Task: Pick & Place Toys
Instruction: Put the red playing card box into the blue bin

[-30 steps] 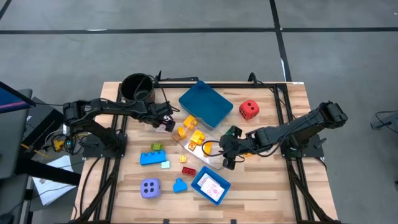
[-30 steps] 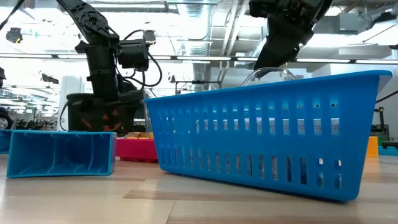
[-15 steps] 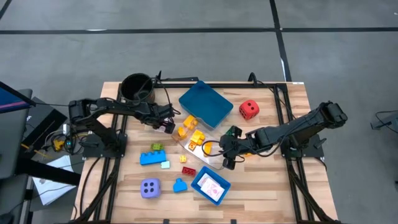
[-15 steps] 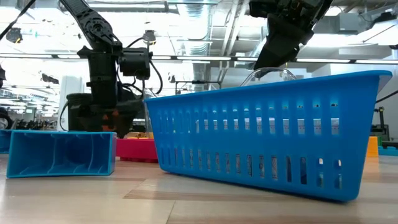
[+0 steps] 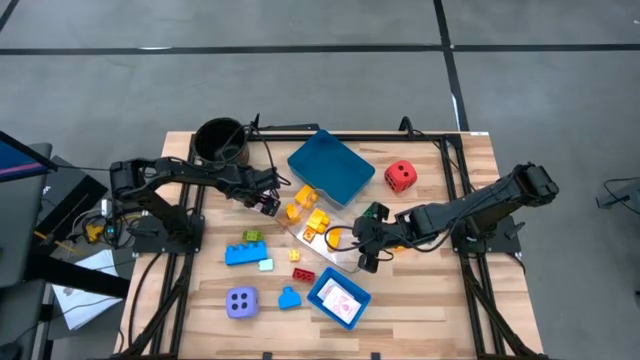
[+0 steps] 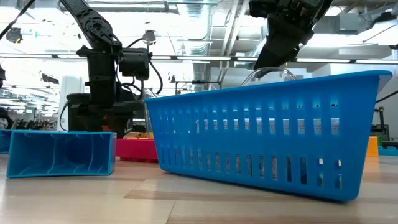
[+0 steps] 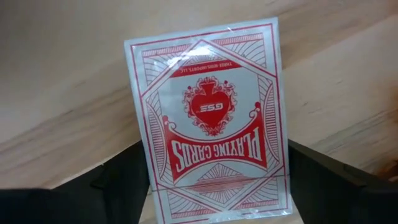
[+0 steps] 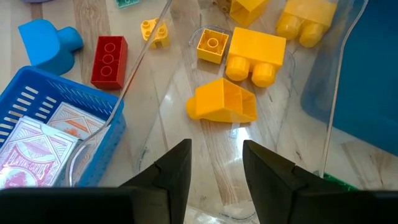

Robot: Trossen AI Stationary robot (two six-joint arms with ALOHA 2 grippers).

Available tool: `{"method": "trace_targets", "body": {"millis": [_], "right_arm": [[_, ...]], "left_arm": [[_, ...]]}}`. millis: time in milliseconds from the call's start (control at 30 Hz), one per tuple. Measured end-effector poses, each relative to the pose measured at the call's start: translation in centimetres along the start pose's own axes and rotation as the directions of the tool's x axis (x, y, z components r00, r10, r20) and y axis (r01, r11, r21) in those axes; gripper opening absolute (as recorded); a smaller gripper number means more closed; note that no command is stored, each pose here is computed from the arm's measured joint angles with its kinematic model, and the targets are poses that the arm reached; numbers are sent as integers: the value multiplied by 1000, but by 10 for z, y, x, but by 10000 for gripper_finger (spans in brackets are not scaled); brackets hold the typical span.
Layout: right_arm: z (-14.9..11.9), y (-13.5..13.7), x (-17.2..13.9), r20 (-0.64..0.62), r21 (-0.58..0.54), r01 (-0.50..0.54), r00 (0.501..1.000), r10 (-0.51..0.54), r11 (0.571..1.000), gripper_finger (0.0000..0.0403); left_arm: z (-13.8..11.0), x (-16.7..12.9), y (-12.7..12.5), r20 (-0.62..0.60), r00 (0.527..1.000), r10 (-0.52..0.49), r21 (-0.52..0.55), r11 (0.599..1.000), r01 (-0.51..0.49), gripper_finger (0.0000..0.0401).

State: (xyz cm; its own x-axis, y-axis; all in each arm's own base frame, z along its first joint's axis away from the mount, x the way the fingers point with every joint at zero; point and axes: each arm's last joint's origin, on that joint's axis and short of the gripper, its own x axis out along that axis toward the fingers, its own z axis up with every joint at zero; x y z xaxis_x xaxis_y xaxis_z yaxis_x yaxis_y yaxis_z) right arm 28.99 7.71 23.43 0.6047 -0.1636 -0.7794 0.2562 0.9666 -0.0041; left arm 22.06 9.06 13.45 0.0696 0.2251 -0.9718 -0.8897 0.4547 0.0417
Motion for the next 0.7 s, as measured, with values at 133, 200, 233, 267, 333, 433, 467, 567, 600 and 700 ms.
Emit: {"method": "trace_targets", "body": {"millis": [133, 200, 233, 267, 333, 433, 467, 567, 600, 700], "right_arm": [[0, 0, 0, 0, -1, 0, 1000, 0, 1000, 136], [0, 0, 0, 0, -8, 1, 1000, -1, 1000, 136], [0, 0, 0, 0, -10, 1, 1000, -1, 1000, 136], [0, 0, 0, 1, -11, 2, 1000, -2, 1000, 136], [0, 0, 0, 1, -11, 3, 1000, -3, 1000, 136], [0, -1, 0, 1, -9, 5, 1000, -5, 1000, 136], [0, -1, 0, 1, -8, 5, 1000, -5, 1000, 136], [1, -4, 1, 1, -1, 12, 1000, -12, 1000, 136], [2, -5, 2, 1, 4, 15, 1000, -15, 1000, 136], [4, -10, 3, 1, 20, 28, 1000, -28, 999, 136]], "left_arm": [[0, -1, 1, 9, 1000, 3, 21, 1000, -4, 312], [-1, -3, 2, 12, 1000, 10, 27, 1000, -10, 312], [-1, -5, 3, 16, 1000, 5, 26, 1000, -6, 310], [-1, -8, 3, 23, 1000, -3, 24, 1000, 2, 308], [-1, -15, 5, 43, 999, -27, 20, 999, 26, 306], [-1, -28, 6, 62, 993, -97, 37, 995, 95, 306], [-1, -34, 7, 70, 989, -128, 41, 991, 126, 307], [-3, -49, 9, 85, 973, -213, 73, 976, 207, 308], [-4, -53, 9, 93, 968, -234, 90, 970, 226, 308], [-10, -67, 11, 99, 950, -297, 134, 950, 283, 307]]}}
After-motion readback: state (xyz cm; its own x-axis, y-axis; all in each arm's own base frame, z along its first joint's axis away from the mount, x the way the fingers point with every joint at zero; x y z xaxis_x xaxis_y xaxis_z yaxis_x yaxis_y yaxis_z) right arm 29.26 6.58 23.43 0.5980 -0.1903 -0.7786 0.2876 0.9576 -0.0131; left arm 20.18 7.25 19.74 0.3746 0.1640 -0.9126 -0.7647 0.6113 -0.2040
